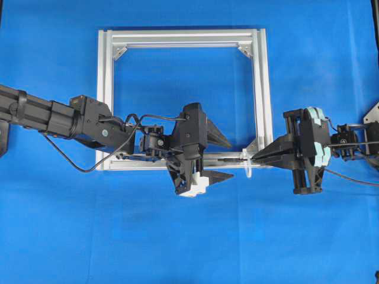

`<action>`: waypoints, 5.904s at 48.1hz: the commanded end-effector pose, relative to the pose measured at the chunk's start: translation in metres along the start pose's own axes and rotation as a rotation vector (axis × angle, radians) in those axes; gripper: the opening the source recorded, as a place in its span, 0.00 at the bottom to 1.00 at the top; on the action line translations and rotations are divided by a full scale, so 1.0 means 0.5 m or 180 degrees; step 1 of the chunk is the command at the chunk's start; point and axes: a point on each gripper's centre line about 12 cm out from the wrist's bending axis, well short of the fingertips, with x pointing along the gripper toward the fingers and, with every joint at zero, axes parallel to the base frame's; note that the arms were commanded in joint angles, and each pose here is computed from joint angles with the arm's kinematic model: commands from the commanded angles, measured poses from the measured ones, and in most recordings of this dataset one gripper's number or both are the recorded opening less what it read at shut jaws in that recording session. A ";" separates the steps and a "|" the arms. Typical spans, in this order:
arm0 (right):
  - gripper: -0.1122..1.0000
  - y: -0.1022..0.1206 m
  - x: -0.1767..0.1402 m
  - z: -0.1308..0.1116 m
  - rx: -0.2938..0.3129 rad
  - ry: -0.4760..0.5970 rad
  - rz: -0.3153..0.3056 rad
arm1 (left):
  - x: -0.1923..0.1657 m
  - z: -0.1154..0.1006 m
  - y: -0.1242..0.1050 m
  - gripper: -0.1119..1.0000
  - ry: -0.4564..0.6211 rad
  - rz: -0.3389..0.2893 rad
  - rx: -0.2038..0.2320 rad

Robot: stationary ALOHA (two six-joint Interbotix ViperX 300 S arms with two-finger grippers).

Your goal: Insert the wire through the string loop located on the right side.

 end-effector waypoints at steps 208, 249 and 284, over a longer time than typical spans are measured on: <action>0.96 0.013 -0.047 0.072 0.0014 -0.0059 0.0089 | -0.479 -0.140 0.015 0.82 0.0452 -0.0128 0.0147; 0.96 0.011 -0.079 0.102 0.0010 -0.0062 0.0102 | -0.485 -0.102 0.014 0.82 0.0427 -0.0102 0.0120; 0.96 0.008 -0.079 0.104 -0.0010 -0.0086 0.0093 | -0.485 -0.101 0.015 0.82 0.0427 -0.0098 0.0113</action>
